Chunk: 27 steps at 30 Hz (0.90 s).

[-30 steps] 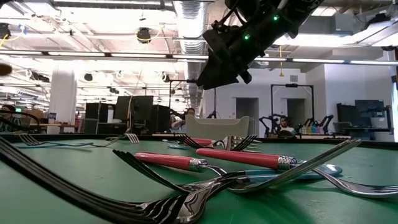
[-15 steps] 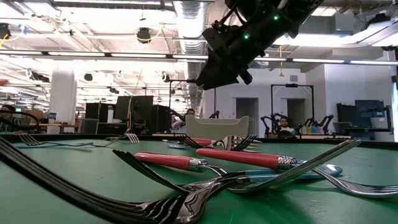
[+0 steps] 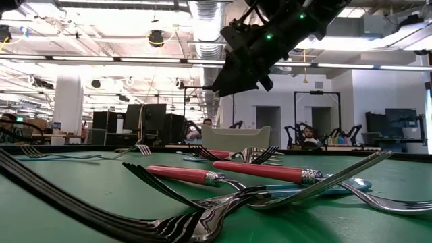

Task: Sort silverware by color (type)
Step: Put the orange fork into the black bin

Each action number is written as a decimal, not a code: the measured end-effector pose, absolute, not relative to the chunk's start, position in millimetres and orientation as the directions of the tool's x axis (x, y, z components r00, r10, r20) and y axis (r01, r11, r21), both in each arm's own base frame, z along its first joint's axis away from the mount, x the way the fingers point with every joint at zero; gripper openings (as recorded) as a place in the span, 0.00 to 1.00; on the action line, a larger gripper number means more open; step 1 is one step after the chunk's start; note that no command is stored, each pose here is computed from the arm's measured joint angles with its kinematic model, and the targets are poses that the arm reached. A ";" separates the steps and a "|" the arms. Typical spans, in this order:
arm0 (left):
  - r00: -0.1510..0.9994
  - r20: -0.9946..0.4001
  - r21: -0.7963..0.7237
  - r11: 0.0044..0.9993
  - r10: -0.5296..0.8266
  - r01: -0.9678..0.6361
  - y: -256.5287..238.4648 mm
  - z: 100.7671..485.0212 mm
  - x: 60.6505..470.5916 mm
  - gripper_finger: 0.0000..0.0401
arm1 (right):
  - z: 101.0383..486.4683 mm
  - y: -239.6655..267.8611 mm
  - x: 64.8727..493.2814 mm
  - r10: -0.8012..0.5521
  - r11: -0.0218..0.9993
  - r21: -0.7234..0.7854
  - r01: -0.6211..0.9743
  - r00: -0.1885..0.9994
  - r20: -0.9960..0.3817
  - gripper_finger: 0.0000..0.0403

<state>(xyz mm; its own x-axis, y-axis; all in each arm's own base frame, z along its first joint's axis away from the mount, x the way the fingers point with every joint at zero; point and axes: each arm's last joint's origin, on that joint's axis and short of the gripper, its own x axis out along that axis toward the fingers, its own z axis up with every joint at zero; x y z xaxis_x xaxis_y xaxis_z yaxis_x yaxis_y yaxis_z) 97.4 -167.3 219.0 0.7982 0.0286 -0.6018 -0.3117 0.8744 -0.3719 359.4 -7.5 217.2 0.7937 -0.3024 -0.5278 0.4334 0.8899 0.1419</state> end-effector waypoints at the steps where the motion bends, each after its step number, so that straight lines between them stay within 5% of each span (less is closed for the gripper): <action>1: 0.793 -0.609 -0.350 0.891 0.019 -0.290 -165.4 220.9 102.3 0.35 | 216.9 -5.7 359.2 -0.299 0.892 0.139 0.430 0.793 -0.531 0.41; 11: 0.615 -0.782 -0.246 0.956 -0.097 -0.162 -145.4 213.6 150.0 0.30 | 214.3 3.3 357.4 -0.279 0.905 0.120 0.409 0.782 -0.558 0.41; 20: 0.426 -0.870 -0.326 0.938 -0.248 -0.118 -130.8 209.4 158.9 0.30 | 211.3 4.6 355.2 -0.276 0.905 0.107 0.411 0.761 -0.588 0.41; 27: 0.392 -0.883 -0.323 0.940 -0.257 -0.110 -124.0 206.9 161.6 0.30 | 210.9 8.6 354.7 -0.269 0.909 0.105 0.404 0.759 -0.592 0.41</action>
<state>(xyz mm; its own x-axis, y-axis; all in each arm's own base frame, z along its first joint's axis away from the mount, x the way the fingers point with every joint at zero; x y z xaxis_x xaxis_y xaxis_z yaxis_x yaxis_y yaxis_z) 161.6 -124.0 206.9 0.3925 -0.2574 -0.8830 -0.1098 0.9401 -0.3228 354.7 8.6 210.9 0.7595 -0.2693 -0.5922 0.4039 0.9088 0.1046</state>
